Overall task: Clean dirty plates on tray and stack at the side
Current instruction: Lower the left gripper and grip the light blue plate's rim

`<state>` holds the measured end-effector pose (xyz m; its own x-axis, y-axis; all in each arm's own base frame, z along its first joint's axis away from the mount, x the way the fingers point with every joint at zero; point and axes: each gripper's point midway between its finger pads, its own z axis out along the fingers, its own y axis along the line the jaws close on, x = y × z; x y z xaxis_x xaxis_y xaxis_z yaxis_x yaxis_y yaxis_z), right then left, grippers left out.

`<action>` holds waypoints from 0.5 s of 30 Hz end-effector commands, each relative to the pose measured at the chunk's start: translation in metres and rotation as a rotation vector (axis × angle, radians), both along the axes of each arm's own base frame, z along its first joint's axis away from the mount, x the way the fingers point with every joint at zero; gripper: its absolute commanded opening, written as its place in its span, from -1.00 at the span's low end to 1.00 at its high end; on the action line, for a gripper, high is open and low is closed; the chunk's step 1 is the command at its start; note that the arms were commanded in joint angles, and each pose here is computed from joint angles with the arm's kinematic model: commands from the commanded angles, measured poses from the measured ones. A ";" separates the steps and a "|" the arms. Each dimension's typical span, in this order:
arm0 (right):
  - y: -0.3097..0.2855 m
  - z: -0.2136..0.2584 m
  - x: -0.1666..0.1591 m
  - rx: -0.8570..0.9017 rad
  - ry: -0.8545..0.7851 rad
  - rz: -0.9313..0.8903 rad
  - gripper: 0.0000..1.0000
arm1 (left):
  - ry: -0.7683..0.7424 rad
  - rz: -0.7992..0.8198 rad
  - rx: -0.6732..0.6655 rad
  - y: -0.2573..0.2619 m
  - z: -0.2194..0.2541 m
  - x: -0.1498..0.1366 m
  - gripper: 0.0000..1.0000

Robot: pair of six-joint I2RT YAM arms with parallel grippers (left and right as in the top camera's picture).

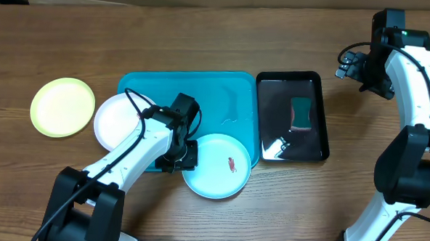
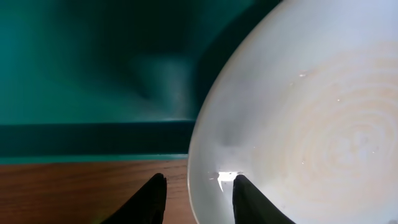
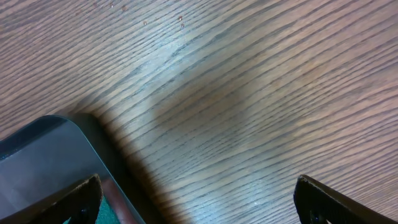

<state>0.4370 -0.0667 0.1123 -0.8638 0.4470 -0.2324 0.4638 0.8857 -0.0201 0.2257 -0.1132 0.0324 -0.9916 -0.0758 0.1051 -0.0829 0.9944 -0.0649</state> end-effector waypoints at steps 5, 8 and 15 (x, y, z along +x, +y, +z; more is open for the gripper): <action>-0.002 0.013 0.002 -0.010 -0.035 -0.008 1.00 | -0.012 0.002 0.033 0.005 -0.002 0.000 -0.42; -0.002 0.013 0.002 -0.011 -0.035 -0.008 1.00 | -0.012 0.003 0.033 0.005 -0.005 -0.001 -0.49; -0.002 0.013 0.002 -0.011 -0.035 -0.008 1.00 | -0.006 0.012 0.037 0.008 -0.017 -0.008 -0.61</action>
<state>0.4369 -0.0667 0.1123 -0.8639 0.4470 -0.2320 0.4638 0.8857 -0.0203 0.2220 -0.1078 0.0198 -0.9920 -0.0832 0.0948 -0.0878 0.9951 -0.0459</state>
